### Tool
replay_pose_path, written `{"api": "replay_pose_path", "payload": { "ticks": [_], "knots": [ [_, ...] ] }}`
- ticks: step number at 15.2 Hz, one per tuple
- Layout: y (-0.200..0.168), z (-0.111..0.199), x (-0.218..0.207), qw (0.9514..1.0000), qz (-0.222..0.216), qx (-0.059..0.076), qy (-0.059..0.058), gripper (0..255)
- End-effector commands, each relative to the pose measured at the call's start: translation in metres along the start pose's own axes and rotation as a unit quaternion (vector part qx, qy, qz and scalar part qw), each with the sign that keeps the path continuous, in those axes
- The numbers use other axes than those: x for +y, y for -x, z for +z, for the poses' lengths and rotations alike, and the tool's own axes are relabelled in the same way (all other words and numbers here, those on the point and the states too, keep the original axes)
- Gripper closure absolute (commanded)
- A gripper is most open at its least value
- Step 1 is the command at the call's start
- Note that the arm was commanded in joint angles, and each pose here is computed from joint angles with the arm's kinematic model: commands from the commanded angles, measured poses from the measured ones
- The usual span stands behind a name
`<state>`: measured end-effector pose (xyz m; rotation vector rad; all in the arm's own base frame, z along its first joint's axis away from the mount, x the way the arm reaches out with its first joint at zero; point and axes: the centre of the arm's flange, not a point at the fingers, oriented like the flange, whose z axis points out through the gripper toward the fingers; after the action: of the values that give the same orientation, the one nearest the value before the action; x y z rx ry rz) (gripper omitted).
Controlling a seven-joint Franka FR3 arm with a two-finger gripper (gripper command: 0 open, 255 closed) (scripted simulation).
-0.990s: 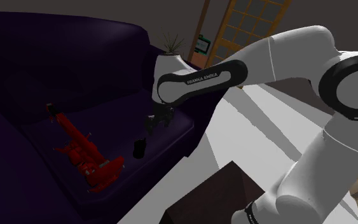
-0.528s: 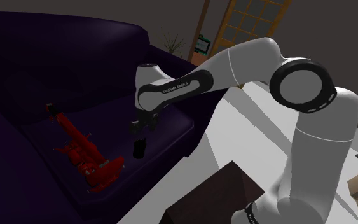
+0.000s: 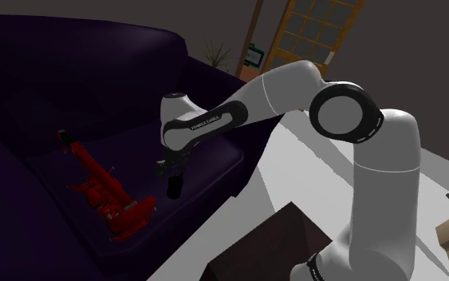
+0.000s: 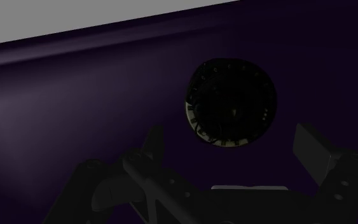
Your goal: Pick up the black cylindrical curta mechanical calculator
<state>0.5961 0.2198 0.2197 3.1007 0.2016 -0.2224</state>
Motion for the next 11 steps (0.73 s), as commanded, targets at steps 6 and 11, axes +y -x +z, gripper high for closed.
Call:
{"api": "replay_pose_path", "payload": {
  "ticks": [6, 11],
  "knots": [
    [-0.0016, 0.0132, -0.0004, 1.0000, 0.000, 0.000, 0.000, 255],
    [-0.0010, 0.0134, -0.0002, 1.0000, 0.000, 0.000, 0.000, 255]
  ]
}}
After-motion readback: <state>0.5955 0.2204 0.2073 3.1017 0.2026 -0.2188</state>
